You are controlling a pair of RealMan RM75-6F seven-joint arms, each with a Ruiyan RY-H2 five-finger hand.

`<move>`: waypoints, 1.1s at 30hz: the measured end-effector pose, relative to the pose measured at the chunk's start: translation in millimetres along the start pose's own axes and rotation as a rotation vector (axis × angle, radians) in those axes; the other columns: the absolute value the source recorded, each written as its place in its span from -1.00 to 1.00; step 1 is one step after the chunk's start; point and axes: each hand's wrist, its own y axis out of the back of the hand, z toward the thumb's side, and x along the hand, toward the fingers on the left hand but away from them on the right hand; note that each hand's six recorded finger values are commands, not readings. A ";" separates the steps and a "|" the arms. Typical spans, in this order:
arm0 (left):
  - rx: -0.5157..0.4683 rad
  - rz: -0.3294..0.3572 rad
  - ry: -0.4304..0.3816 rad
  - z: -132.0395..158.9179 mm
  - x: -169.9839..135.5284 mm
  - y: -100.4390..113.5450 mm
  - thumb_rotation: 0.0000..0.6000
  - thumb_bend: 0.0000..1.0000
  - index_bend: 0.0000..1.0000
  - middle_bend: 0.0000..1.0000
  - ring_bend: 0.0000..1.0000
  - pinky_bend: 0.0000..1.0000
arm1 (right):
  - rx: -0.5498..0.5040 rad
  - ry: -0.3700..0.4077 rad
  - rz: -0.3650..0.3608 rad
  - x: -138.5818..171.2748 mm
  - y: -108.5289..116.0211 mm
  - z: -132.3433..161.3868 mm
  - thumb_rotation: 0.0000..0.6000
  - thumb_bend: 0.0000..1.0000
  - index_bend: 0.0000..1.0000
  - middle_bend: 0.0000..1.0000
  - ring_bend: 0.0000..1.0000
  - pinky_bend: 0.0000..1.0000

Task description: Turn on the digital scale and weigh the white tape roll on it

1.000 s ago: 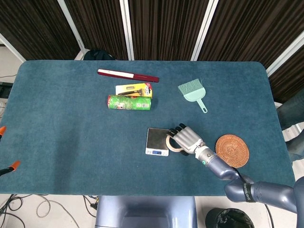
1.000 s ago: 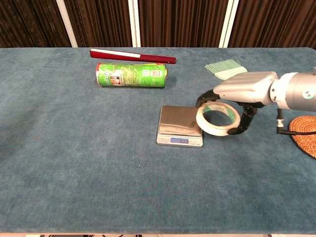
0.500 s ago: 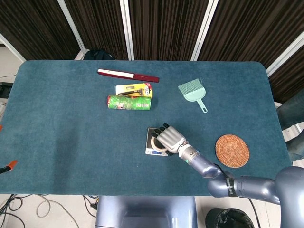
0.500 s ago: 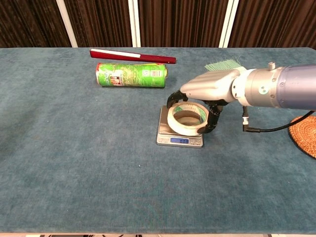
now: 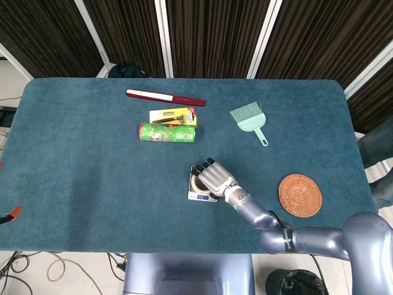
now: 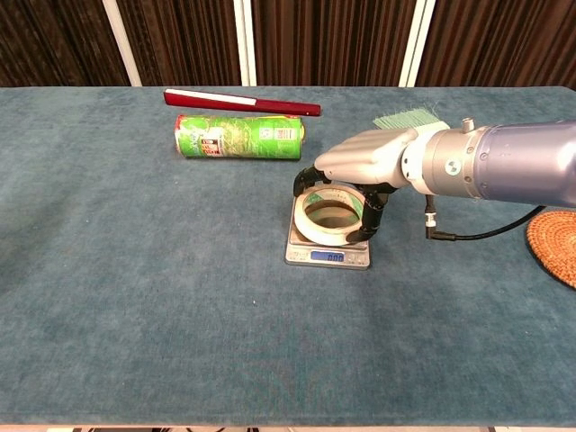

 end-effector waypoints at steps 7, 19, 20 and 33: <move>-0.002 0.004 0.002 -0.5 0.0 1.1 1.00 -0.94 -1.00 -1.00 -1.00 -1.00 | -0.005 -0.013 0.007 -2.7 -0.3 -2.0 1.00 -0.26 -0.60 -0.75 -0.70 -0.76; -0.004 0.008 0.006 -1.7 0.5 2.2 1.00 -0.94 -1.00 -1.00 -1.00 -1.00 | -0.004 -0.033 0.030 -2.7 -3.7 -1.7 1.00 -0.26 -0.75 -0.91 -0.86 -0.82; -0.004 0.008 0.006 -1.7 0.5 2.2 1.00 -0.94 -1.00 -1.00 -1.00 -1.00 | -0.007 -0.033 0.032 -2.5 -3.8 -1.4 1.00 -0.26 -0.75 -0.92 -0.86 -0.82; 0.003 0.003 0.003 -0.4 0.9 0.2 1.00 -0.94 -1.00 -1.00 -1.00 -1.00 | 0.006 -0.021 0.020 10.2 4.2 2.5 1.00 -0.35 -0.84 -0.97 -0.92 -0.89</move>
